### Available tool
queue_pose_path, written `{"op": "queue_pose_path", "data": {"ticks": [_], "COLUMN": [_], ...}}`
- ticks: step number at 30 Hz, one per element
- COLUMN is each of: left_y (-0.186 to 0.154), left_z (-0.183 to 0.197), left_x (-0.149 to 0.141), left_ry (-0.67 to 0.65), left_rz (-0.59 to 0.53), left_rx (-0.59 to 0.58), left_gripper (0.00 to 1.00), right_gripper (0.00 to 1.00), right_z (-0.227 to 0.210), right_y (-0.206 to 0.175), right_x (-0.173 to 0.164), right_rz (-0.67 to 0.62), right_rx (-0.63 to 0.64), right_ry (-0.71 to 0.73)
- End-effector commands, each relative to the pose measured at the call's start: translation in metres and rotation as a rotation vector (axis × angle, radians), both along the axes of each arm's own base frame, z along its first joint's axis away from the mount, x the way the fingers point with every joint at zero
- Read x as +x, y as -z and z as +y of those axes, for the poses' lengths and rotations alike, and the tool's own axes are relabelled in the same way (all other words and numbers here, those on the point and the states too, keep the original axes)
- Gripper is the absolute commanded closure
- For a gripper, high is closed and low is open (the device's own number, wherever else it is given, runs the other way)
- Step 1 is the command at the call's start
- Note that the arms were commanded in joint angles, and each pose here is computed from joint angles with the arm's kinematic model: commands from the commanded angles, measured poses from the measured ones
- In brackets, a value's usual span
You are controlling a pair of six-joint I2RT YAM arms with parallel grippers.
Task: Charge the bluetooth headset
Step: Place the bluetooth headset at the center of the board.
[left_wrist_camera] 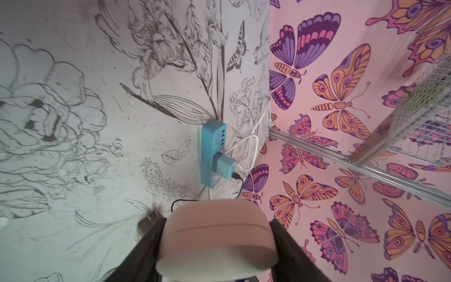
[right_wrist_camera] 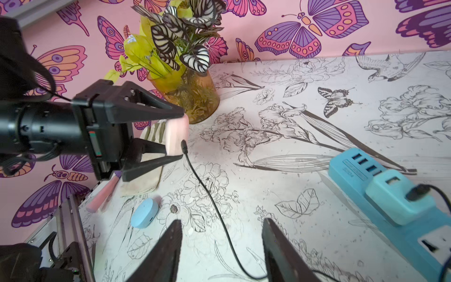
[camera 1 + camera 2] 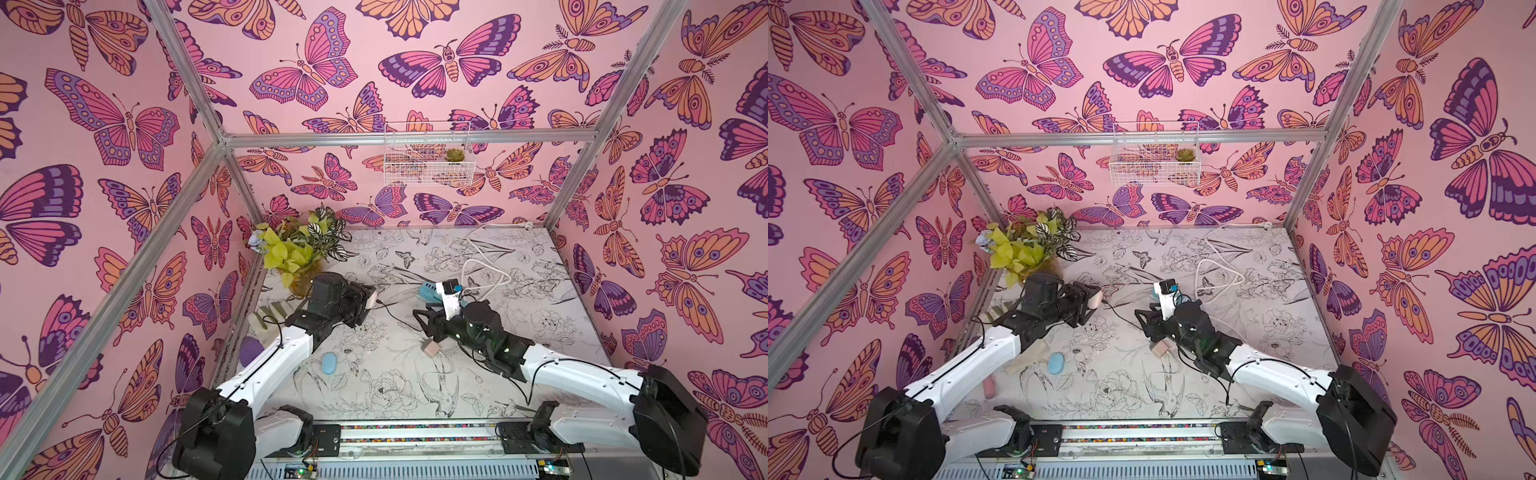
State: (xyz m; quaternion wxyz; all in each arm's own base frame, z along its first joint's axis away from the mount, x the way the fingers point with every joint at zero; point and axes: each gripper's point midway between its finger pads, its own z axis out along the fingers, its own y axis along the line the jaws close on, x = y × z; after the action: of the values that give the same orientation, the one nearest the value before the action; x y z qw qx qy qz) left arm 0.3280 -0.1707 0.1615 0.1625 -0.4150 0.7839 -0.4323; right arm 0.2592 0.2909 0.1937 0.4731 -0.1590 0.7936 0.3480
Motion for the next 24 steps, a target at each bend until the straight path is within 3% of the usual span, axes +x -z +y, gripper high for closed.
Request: {"op": "queue_pose_path", "data": {"ticks": [1, 13, 24], "left_y": [0.004, 0.065, 0.104], "left_z": [0.012, 0.013, 0.026], "left_x": [0.01, 0.04, 0.037], "left_ry": [-0.006, 0.01, -0.011], "left_rz": [-0.01, 0.144, 0.277], "left_rx": [0.084, 0.181, 0.281], "left_gripper": [0.95, 0.92, 0.85], "right_gripper": [0.44, 0.42, 0.42], "right_z": [-0.015, -0.034, -0.039], "right_y": [0.02, 0.029, 0.034], "right_x": [-0.012, -0.032, -0.034], "right_rz": [0.066, 0.105, 0.114], "right_rx": [-0.056, -0.035, -0.024], "right_ry": [0.003, 0.008, 0.023]}}
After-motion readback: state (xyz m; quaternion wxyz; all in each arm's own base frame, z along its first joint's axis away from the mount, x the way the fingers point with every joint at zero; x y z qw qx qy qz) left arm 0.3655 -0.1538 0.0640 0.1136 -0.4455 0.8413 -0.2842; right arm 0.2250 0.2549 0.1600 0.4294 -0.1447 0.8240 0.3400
